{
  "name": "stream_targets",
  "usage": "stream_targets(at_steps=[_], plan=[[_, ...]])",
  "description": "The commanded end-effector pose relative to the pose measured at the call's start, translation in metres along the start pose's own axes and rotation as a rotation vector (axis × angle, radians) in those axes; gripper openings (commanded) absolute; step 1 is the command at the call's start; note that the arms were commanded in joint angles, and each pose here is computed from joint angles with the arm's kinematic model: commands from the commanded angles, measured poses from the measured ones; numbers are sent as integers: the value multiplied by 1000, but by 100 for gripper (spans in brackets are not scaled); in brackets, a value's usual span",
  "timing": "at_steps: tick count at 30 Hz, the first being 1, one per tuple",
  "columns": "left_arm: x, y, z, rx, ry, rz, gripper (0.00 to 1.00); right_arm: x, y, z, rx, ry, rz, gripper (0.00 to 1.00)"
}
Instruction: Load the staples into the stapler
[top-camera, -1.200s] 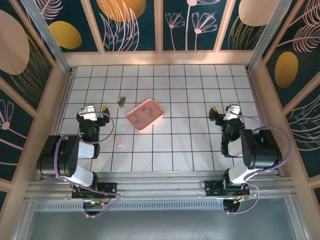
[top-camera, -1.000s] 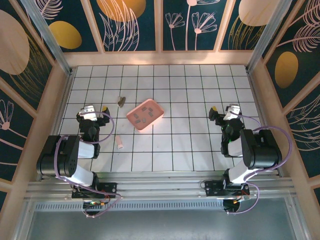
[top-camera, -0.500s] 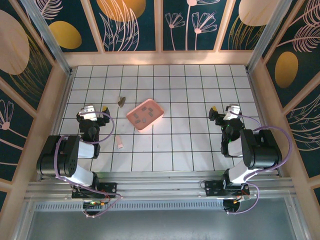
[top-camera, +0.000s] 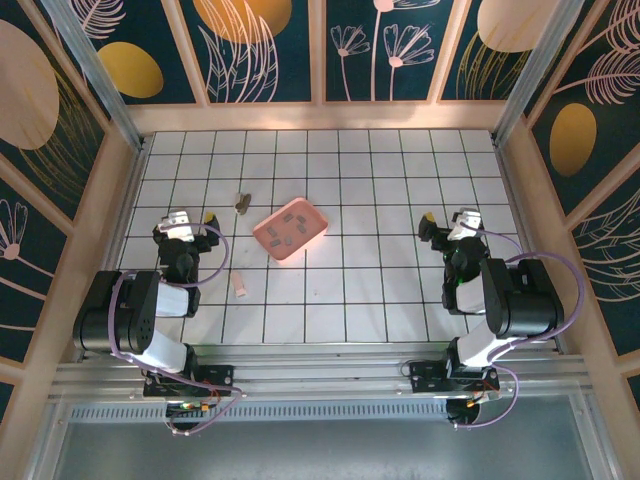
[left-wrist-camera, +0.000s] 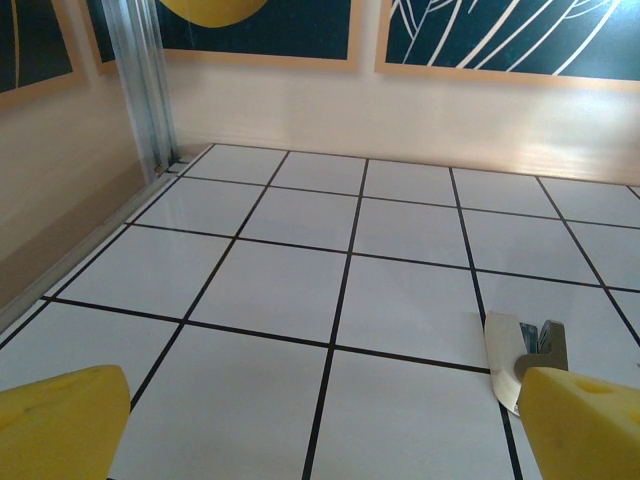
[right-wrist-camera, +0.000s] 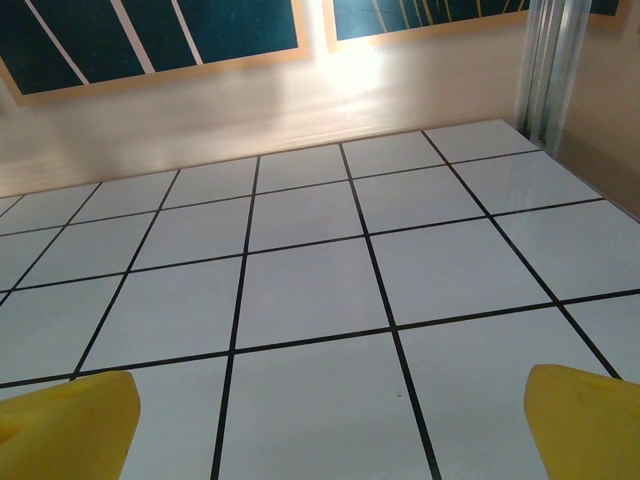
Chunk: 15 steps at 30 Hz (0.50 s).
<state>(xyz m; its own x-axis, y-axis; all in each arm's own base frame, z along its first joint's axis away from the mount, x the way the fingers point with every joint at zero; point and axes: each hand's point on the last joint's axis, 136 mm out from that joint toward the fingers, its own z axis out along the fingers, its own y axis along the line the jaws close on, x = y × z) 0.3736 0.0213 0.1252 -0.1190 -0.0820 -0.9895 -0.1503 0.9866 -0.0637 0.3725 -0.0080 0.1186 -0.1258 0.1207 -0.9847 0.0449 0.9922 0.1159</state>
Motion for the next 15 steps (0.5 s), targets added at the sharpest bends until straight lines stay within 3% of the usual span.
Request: stream_targets(at_steps=[1, 4, 9, 15], plan=[[-11, -2, 1, 15, -34, 3, 95, -9, -5, 1, 21, -35, -3, 99], [-18, -6, 5, 31, -22, 15, 85, -15, -2, 0, 8, -44, -7, 99], [-45, -2, 11, -33, 101, -78, 81, -51, 25, 1, -98, 0, -31, 99], [-53, -10, -13, -77, 374, -291, 73, -81, 84, -4, -227, 101, 22, 99]])
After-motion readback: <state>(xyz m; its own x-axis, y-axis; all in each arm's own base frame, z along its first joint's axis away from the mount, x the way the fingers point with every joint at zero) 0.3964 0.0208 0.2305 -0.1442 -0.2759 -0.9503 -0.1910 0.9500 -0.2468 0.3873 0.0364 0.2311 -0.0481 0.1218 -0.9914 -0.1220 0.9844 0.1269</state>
